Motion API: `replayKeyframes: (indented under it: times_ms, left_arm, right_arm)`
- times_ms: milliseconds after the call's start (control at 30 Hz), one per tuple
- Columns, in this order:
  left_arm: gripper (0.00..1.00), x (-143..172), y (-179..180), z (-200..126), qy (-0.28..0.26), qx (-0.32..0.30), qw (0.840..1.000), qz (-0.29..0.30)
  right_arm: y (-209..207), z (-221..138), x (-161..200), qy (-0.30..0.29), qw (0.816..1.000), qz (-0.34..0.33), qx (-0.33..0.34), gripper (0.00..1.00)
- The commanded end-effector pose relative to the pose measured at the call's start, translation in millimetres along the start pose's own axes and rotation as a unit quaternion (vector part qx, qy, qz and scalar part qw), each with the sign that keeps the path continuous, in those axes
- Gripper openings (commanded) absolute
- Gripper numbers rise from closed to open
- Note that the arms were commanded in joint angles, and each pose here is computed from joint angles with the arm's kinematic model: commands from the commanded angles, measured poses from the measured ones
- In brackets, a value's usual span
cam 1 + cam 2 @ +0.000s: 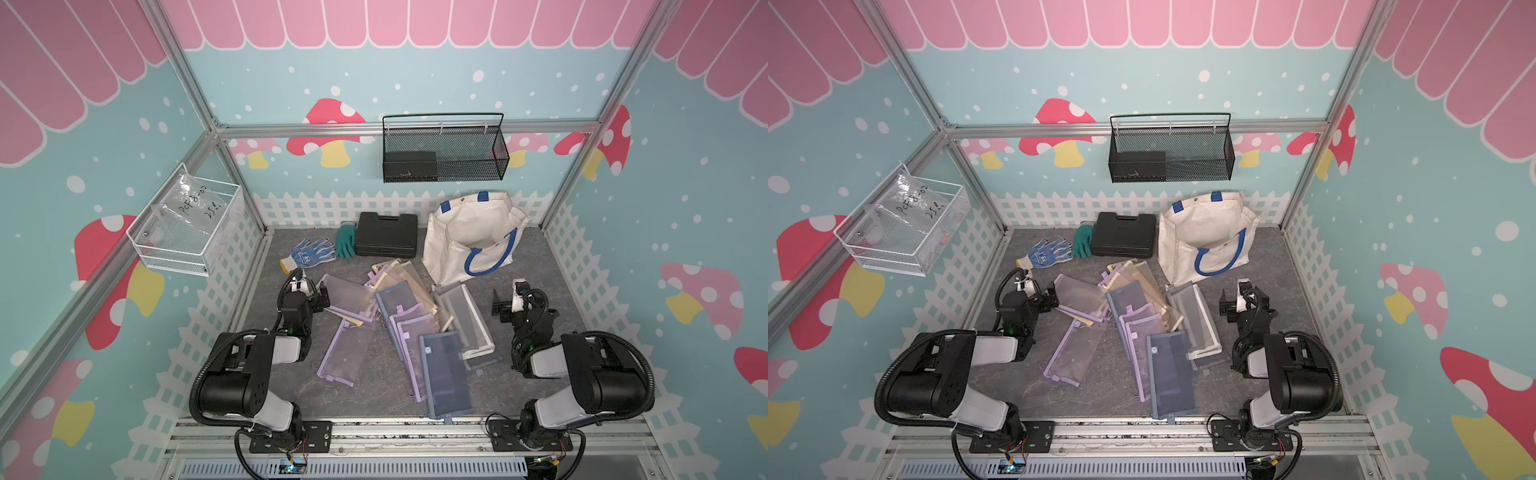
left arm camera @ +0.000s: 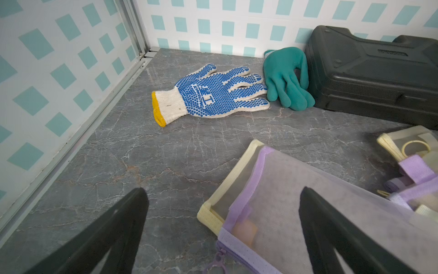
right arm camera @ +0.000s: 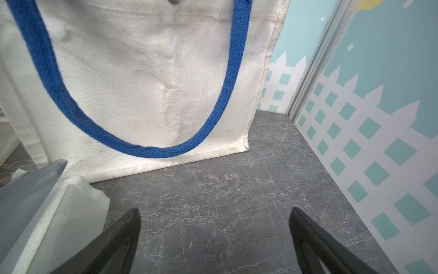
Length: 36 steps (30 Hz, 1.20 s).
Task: Put the pencil pouch into the canvas bag
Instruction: Pick up the pencil pouch.
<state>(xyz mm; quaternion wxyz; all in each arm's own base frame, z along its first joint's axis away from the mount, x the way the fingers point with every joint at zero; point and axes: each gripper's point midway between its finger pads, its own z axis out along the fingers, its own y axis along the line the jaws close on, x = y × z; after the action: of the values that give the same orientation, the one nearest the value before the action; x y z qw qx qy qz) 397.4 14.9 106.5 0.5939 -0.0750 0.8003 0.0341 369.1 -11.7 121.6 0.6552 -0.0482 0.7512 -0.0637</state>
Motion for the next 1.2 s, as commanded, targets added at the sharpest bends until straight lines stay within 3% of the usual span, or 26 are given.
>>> replayKeyframes:
  times_ms: [0, 1000, 1167]
  left_arm:
    - [0.99, -11, -1, 3, -0.019, -0.003, 1.0, 0.01]
    - [1.0, -11, -1, 2, -0.02, -0.003, 1.0, 0.01]
    - [0.99, -22, 12, -8, -0.035, -0.039, 0.999, -0.005]
  right_arm:
    - [0, 3, -11, -0.02, 1.0, -0.002, 0.002, 0.99]
    - [0, 2, -12, -0.023, 1.0, -0.003, 0.003, 0.99]
    - [3, 0, -19, -0.027, 1.0, -0.007, -0.007, 0.99]
